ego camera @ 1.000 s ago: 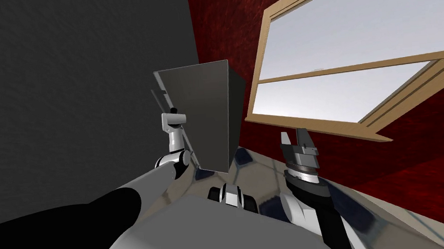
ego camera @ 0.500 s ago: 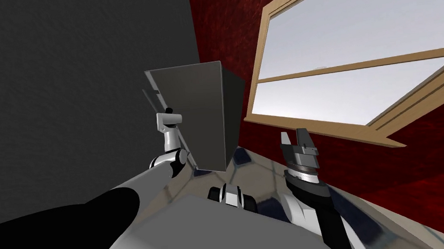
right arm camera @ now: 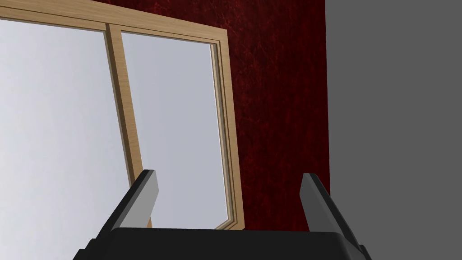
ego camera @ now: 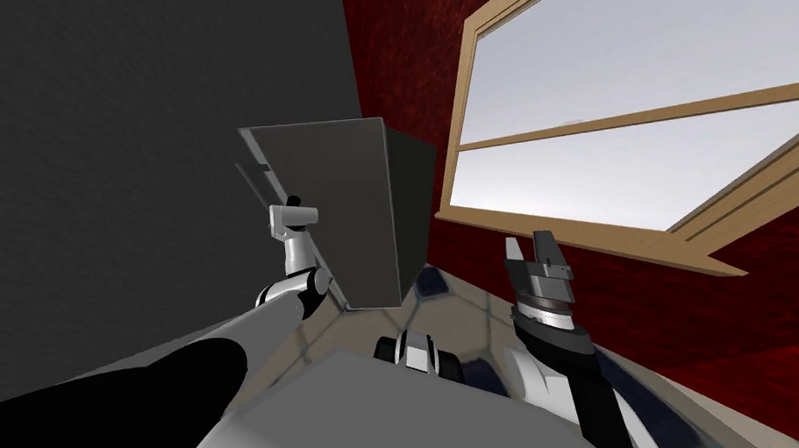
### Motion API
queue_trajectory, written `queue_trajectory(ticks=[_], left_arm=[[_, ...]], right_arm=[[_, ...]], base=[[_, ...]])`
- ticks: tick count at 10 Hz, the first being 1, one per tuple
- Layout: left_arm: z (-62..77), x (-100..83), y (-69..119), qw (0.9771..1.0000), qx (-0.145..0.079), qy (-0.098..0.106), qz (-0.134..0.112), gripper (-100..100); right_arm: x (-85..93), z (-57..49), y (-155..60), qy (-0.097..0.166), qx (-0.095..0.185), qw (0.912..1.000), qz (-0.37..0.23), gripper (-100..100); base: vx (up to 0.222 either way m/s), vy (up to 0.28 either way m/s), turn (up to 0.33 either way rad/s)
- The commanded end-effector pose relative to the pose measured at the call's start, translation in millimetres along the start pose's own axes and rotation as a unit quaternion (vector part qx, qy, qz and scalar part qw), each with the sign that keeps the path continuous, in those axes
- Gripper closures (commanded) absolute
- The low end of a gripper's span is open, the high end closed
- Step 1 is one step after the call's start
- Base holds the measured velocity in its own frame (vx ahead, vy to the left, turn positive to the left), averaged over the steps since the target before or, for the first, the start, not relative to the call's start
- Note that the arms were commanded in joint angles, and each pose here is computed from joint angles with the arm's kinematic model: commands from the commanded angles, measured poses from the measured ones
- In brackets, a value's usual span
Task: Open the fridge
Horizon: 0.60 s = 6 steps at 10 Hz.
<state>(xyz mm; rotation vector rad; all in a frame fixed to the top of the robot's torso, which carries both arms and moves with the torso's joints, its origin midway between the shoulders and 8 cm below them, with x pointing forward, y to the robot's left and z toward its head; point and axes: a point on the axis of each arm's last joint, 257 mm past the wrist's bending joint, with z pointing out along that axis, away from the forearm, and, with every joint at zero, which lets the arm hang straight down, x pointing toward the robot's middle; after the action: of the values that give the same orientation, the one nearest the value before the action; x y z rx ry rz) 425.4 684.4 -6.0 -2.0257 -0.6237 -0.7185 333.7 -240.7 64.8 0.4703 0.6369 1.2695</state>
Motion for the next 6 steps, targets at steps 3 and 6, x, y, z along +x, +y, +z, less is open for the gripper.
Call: queue_trajectory(ticks=[3, 6], left_arm=[[-0.5, -32.4, -45.6, 0.9966, 0.061, -0.044, -0.035, 100], [-0.8, -39.2, -52.7, 0.9950, 0.072, -0.054, -0.043, 100]], right_arm=[[0.0, 0.0, 0.0, 0.000, 0.000, 1.0000, 0.000, 0], [0.0, 0.0, 0.0, 0.000, 0.000, 1.0000, 0.000, 0]], base=[[-0.044, -0.181, 0.077], [-0.043, -0.162, 0.060]])
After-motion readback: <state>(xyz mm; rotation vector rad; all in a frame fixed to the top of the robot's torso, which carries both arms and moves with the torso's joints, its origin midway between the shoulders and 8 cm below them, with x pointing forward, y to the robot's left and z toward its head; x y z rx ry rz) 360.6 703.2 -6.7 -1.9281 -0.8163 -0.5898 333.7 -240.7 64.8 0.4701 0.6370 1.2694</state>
